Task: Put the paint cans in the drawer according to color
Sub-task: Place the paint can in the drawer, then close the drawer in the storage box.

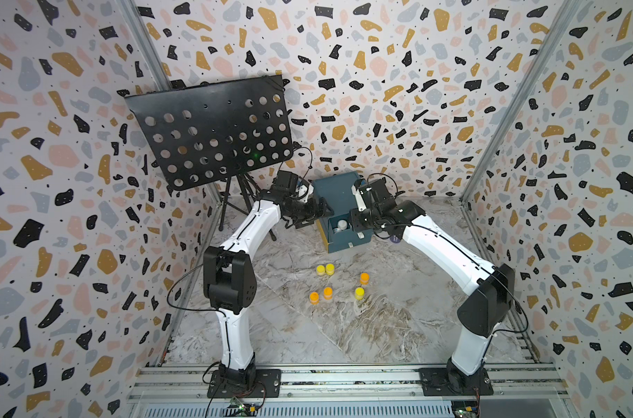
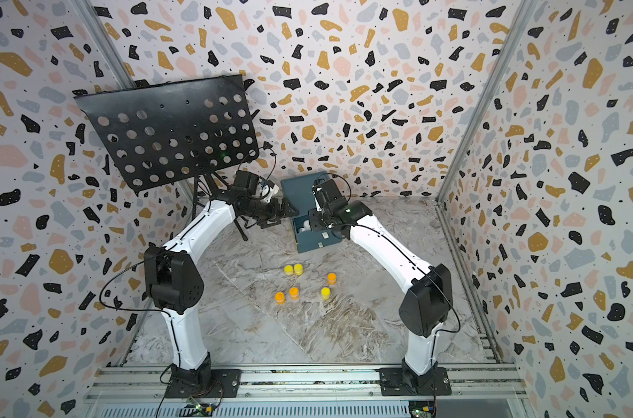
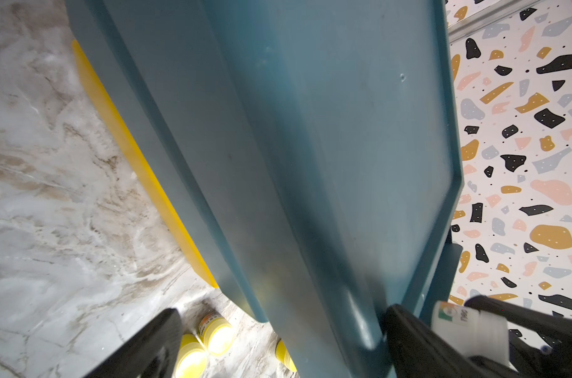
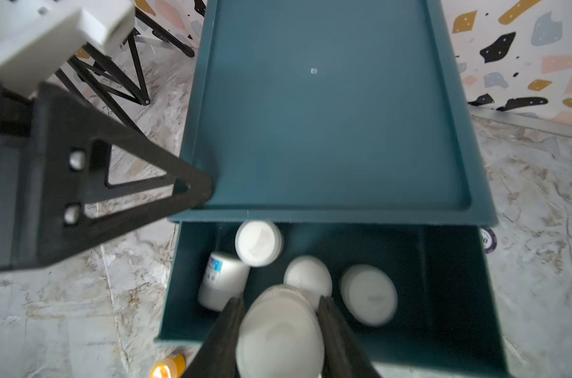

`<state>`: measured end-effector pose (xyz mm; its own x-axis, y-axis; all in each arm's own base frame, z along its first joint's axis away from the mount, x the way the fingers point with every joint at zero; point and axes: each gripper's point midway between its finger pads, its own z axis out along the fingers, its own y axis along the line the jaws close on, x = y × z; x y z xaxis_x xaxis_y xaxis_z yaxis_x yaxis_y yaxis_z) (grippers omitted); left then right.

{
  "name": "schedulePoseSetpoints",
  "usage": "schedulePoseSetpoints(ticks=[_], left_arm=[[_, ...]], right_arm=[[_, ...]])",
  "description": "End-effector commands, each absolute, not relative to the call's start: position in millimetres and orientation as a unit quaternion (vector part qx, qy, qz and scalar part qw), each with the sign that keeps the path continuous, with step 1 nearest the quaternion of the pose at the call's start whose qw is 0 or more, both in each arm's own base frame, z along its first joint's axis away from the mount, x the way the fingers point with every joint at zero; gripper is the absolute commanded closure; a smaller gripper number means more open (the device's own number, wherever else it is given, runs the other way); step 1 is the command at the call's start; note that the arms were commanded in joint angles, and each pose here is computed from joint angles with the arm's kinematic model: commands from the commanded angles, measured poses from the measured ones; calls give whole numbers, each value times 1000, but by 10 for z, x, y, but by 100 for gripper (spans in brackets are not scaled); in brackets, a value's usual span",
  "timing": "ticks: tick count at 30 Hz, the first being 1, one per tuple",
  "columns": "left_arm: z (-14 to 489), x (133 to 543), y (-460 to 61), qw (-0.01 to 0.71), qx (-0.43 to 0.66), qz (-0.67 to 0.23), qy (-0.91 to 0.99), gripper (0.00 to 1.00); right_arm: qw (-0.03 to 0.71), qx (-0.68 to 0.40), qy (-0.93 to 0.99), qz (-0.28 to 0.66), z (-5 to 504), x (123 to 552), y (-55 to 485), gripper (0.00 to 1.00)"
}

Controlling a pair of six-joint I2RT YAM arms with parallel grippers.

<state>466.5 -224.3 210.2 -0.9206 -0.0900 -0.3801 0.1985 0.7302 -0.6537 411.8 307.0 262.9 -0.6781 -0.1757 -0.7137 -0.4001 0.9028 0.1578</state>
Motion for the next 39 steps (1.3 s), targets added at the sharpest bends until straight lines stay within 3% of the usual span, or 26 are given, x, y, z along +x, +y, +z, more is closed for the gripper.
schedulePoseSetpoints(ticks=[1,10,16,24,32,39], left_arm=[[1906,4635,-2181,175,19,-350,920,0],[1900,4645,-2161,173,16,-351,920,0],[1891,4647,-2167,172,15,-353,920,0],[1890,4649,-2162,172,15,-352,920,0],[1872,4644,-2165,170,14,-351,921,0],[1854,4642,-2168,167,13,-351,921,0]], right_arm=[[371,-169,898,166,2772,4110,3124,74],[365,-174,901,157,2647,4205,3186,73],[346,-180,907,156,2518,4177,3200,49],[402,-177,877,195,2903,3969,3084,44],[447,-144,861,194,2999,3609,2659,47],[427,-118,877,187,2629,3385,2438,70]])
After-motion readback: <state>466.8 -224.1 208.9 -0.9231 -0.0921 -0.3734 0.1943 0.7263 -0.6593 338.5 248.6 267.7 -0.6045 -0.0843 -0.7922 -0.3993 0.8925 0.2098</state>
